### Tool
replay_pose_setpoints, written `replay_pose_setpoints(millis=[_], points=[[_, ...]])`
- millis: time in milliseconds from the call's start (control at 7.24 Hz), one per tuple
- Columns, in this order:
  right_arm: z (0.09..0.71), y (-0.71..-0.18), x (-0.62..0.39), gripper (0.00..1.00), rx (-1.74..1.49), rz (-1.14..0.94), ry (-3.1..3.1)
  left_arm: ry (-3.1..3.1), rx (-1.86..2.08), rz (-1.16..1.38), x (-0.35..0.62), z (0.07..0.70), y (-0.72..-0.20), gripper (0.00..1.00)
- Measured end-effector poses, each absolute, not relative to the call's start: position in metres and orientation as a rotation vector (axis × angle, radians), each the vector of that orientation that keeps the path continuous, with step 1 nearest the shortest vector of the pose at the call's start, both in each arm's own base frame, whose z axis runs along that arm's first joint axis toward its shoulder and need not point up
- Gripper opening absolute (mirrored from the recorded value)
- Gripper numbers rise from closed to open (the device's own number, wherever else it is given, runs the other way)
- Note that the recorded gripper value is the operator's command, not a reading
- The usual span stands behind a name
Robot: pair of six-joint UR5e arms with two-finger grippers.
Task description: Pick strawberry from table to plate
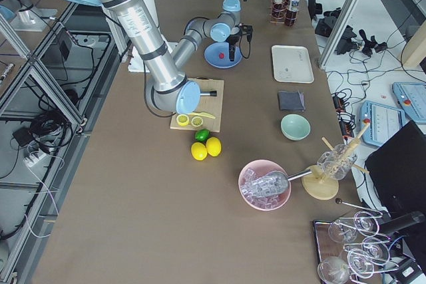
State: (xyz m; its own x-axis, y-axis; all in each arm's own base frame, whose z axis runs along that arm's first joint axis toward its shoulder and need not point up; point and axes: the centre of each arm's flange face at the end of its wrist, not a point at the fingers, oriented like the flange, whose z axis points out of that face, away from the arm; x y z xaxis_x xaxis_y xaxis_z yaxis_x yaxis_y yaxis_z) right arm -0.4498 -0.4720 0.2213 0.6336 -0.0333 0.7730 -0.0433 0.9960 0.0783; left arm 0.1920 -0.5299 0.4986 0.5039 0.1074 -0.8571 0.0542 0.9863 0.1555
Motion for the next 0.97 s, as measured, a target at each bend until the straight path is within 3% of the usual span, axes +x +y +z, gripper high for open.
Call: replay_pose_setpoints(millis=[276, 691, 967], points=[[0.278, -0.523, -0.321, 1.0, 0.115, -0.081, -0.865, 0.963, 0.187, 0.081, 0.117, 0.487, -0.541, 0.95], [0.414, -0.549, -0.149, 1.0, 0.14, -0.238, -0.776, 0.83, 0.19, 0.183, -0.015, 0.494, -0.535, 0.96], [0.511, -0.546, -0.023, 1.0, 0.103, -0.304, -0.704, 0.794, 0.168, 0.202, -0.043, 0.512, -0.525, 0.96]])
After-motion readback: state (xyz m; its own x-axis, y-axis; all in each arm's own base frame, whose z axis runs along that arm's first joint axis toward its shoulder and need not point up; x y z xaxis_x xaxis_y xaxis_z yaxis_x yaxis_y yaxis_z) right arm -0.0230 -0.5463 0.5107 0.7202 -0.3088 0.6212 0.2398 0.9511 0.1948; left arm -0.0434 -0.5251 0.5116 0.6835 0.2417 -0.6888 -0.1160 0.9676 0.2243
